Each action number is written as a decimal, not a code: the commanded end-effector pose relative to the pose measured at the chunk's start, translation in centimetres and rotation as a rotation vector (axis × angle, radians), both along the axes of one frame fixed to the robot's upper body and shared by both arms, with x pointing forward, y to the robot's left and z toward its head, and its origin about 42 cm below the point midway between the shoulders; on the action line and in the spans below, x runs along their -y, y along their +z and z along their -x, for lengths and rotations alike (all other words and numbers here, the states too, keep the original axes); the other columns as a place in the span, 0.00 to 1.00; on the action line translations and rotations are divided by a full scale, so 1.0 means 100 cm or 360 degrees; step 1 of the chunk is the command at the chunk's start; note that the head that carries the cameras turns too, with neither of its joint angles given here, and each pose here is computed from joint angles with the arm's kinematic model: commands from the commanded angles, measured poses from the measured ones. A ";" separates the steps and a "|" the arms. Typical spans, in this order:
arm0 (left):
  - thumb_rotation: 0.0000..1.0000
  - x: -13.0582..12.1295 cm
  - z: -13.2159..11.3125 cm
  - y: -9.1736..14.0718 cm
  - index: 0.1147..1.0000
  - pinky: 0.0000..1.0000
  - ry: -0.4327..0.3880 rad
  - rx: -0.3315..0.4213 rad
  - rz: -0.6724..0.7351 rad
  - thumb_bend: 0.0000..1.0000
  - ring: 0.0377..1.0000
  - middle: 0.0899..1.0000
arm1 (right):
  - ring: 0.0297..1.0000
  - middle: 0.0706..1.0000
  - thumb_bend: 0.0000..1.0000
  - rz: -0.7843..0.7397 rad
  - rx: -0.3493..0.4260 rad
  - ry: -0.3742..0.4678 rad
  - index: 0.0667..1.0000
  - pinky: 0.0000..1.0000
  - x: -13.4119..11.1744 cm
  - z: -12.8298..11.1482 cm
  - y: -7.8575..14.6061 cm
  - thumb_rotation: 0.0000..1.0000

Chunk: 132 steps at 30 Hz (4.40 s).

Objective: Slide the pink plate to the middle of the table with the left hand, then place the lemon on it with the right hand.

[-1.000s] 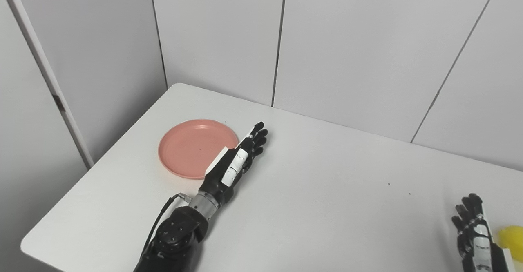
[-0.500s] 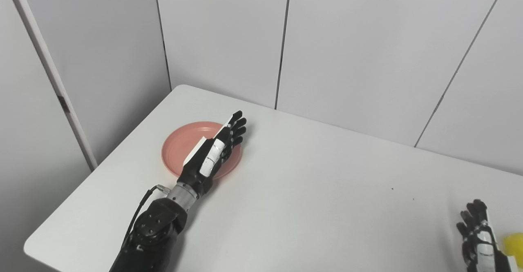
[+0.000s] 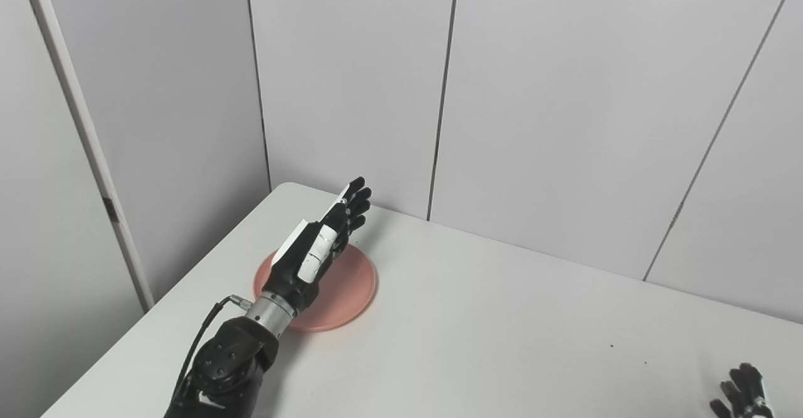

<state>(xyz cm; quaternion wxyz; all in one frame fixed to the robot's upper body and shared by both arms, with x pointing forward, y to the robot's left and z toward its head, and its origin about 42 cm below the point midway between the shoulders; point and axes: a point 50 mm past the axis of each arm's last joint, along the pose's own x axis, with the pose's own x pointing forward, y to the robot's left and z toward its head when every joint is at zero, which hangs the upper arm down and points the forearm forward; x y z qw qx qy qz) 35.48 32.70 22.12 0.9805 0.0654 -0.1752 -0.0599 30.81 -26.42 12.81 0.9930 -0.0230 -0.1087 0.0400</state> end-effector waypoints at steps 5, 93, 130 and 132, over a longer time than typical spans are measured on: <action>1.00 -0.012 -0.006 0.033 1.00 1.00 0.0033 0.0113 -0.0029 0.89 1.00 1.00 | 0.99 1.00 0.68 0.0015 0.0022 -0.0014 1.00 0.94 0.004 0.004 -0.005 1.00; 1.00 -0.123 -0.054 -0.062 0.97 1.00 0.0378 -0.0341 -0.0122 0.82 0.99 0.98 | 0.90 0.92 0.76 0.0057 0.0006 -0.0033 0.93 0.82 0.025 0.014 -0.001 0.97; 1.00 -0.071 -0.045 -0.084 0.95 1.00 0.0144 -0.0348 0.0040 0.86 0.97 0.96 | 0.91 0.93 0.77 0.0049 0.0024 -0.0028 0.93 0.80 0.012 0.017 0.005 0.96; 1.00 -0.070 -0.045 -0.089 0.95 1.00 0.0122 -0.0362 0.0070 0.86 0.97 0.96 | 0.91 0.93 0.76 0.0036 0.0029 -0.0027 0.93 0.80 0.010 0.018 0.006 0.96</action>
